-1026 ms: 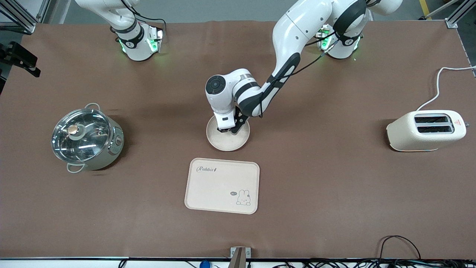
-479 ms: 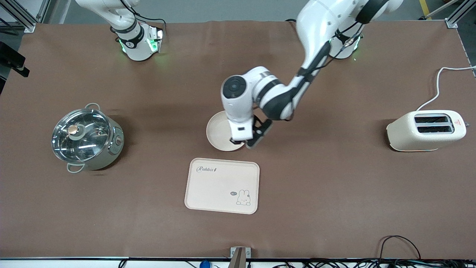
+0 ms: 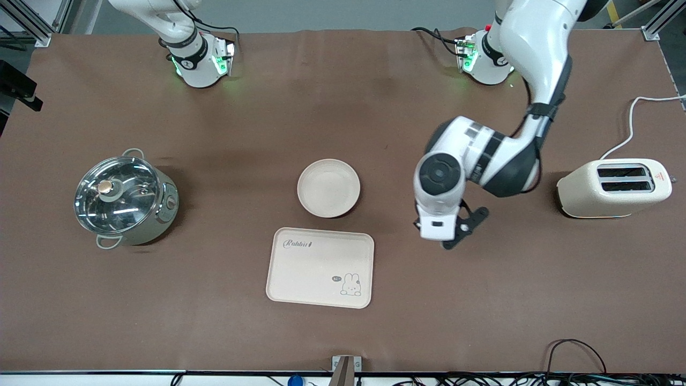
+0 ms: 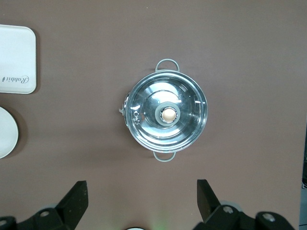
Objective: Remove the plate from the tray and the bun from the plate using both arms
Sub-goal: 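Carry the bun toward the toaster and release it on the table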
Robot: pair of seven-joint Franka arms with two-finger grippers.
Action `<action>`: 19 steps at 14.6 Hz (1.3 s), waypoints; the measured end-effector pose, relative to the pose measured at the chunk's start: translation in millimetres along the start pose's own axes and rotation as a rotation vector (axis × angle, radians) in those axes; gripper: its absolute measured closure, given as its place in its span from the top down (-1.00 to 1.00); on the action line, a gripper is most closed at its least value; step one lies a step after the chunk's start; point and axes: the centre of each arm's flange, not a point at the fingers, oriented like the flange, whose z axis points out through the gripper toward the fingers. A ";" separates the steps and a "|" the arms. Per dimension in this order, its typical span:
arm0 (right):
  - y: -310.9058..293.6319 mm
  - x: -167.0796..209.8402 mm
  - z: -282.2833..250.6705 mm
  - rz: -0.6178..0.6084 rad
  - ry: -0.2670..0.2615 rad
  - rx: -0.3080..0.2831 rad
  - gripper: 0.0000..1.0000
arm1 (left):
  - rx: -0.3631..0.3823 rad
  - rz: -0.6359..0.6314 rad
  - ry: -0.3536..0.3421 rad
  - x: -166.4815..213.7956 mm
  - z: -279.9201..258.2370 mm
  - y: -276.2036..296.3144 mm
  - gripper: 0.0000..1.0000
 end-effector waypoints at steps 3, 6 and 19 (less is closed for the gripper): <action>-0.1 0.0 -0.2 -0.001 0.001 0.000 1.00 | 0.020 0.016 -0.039 50.6 43.8 -34.1 -0.48; -0.1 0.0 -0.3 -0.001 0.001 0.000 1.00 | 0.000 0.028 -0.009 67.8 100.3 -53.6 -0.47; -0.7 0.1 -0.3 -0.003 0.001 0.000 1.00 | -0.105 0.054 0.123 101.0 123.1 -76.8 1.00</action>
